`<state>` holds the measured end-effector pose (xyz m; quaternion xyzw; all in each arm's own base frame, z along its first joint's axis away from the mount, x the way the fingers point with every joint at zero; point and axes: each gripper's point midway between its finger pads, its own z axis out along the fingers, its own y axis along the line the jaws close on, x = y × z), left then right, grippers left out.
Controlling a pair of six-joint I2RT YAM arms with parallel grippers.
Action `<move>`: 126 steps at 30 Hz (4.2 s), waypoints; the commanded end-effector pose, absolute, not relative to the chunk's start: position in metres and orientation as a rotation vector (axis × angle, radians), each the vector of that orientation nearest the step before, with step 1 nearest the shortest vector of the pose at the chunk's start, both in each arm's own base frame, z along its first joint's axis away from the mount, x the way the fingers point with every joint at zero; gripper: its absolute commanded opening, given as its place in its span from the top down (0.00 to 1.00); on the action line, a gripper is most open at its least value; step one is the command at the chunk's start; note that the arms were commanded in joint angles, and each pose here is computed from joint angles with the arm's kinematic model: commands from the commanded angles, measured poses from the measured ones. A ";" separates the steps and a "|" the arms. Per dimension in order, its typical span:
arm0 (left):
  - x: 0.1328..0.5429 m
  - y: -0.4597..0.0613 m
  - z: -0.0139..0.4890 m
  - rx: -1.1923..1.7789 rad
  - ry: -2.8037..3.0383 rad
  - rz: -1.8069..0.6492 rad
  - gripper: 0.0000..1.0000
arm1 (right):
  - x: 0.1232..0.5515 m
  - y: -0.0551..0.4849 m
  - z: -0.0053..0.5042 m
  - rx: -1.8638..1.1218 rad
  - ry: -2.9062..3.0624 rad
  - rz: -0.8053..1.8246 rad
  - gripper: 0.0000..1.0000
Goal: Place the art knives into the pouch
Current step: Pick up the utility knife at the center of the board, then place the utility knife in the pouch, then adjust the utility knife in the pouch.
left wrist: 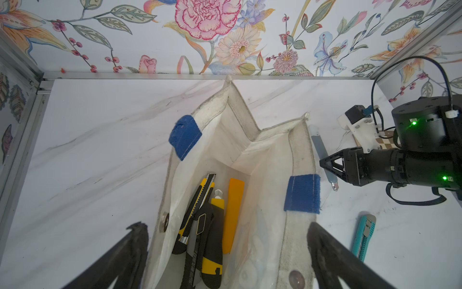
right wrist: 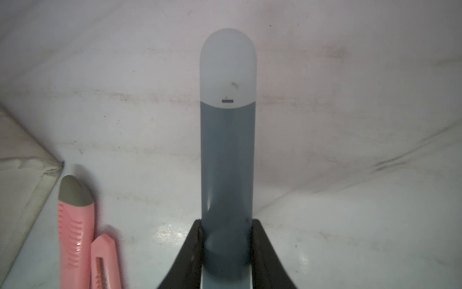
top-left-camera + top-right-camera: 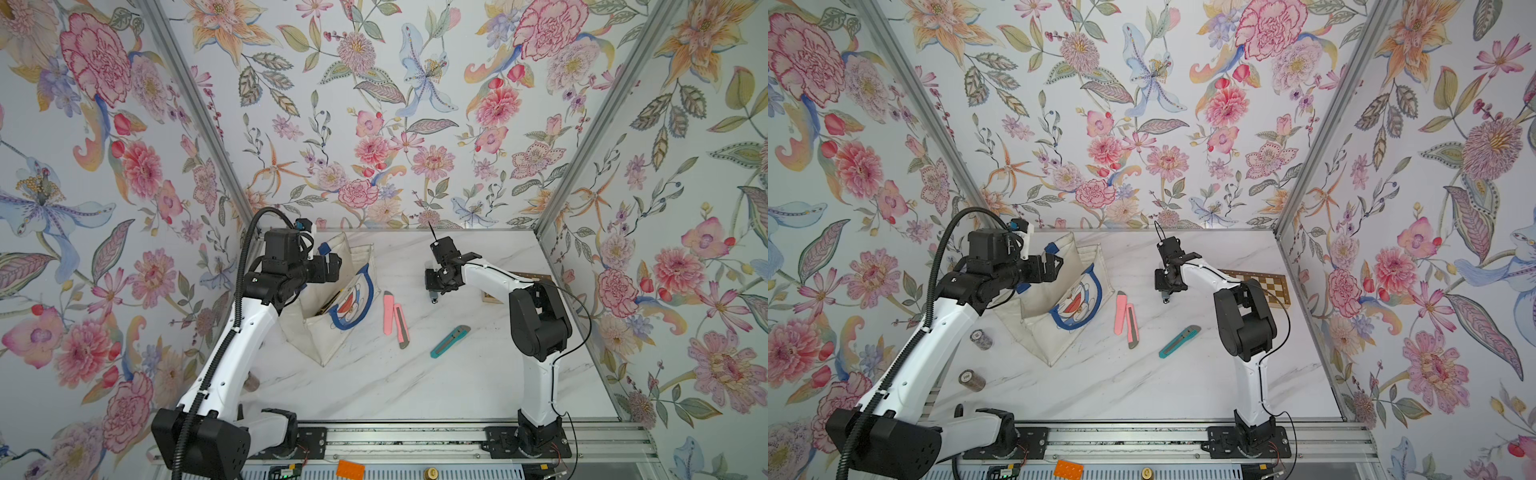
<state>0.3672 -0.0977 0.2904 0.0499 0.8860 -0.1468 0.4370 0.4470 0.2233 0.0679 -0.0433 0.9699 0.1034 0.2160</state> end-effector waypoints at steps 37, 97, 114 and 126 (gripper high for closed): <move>0.365 -0.032 0.283 -0.066 2.139 -0.215 0.01 | 0.360 0.410 0.334 -0.516 2.076 0.807 0.87; 0.383 -0.135 0.280 0.200 2.146 -0.418 0.23 | 0.328 0.267 0.327 -0.187 2.112 0.658 0.01; 0.413 -0.139 0.211 0.155 2.324 -0.437 0.24 | 0.333 0.196 0.319 -0.028 2.099 0.582 0.01; 0.411 -0.137 0.258 0.157 2.234 -0.418 0.27 | 0.333 0.187 0.320 -0.021 2.092 0.580 0.01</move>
